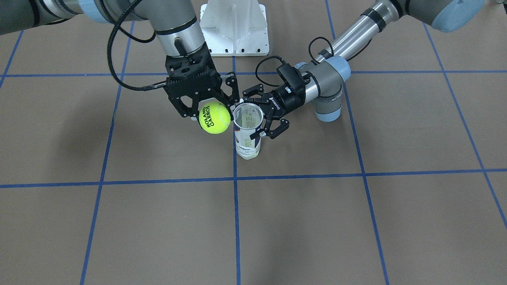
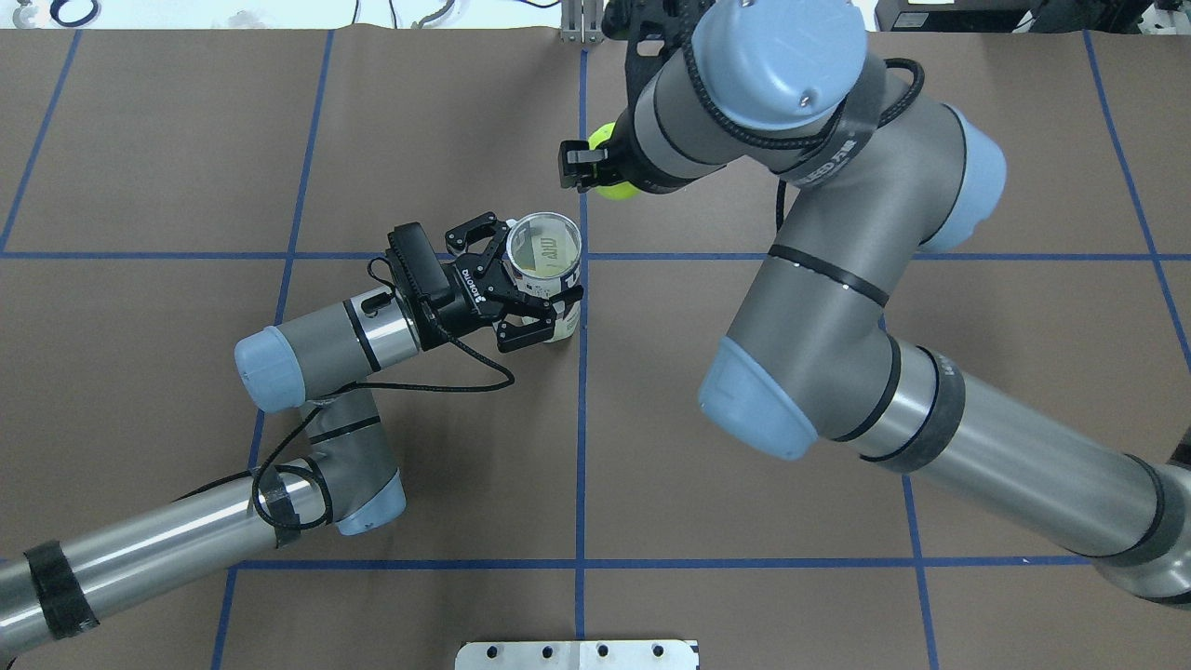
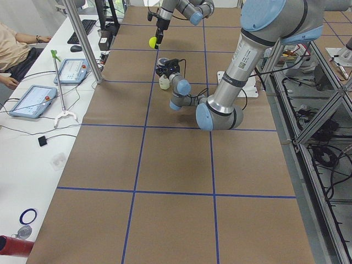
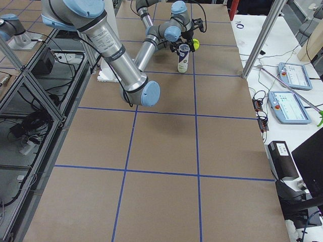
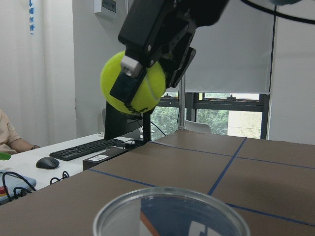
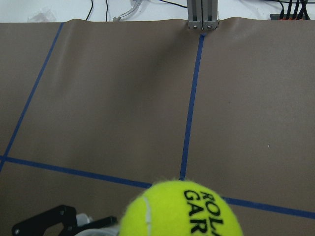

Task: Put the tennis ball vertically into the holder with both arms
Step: 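Carry the second ball with the right gripper over the can's opening, then open the right gripper to drop the second ball into the can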

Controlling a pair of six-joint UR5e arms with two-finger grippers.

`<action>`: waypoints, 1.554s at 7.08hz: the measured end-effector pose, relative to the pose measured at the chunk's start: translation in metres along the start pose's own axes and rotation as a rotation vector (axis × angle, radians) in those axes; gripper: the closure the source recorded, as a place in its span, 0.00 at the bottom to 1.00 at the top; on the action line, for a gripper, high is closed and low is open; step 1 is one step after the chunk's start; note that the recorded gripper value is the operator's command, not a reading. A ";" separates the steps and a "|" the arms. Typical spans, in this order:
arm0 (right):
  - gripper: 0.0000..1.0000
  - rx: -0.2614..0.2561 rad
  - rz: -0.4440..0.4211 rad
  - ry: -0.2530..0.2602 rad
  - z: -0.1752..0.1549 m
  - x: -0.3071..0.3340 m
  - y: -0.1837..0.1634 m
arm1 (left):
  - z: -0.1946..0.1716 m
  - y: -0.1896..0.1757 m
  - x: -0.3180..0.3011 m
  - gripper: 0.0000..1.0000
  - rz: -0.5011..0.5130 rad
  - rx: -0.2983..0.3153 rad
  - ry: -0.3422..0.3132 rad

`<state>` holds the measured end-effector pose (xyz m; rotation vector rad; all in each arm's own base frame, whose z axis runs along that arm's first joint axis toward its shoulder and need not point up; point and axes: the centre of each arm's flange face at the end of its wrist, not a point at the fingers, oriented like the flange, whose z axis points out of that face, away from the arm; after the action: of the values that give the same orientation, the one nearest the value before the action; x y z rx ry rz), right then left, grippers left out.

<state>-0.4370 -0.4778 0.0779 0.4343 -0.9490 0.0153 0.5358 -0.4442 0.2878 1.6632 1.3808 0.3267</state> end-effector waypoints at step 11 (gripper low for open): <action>0.02 -0.062 -0.052 0.098 -0.001 -0.091 0.030 | -0.001 0.002 0.001 0.01 -0.001 -0.003 0.002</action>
<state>-0.4960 -0.4339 0.0167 0.3972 -0.8391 -0.0391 0.5372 -0.4426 0.2893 1.6596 1.3819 0.3292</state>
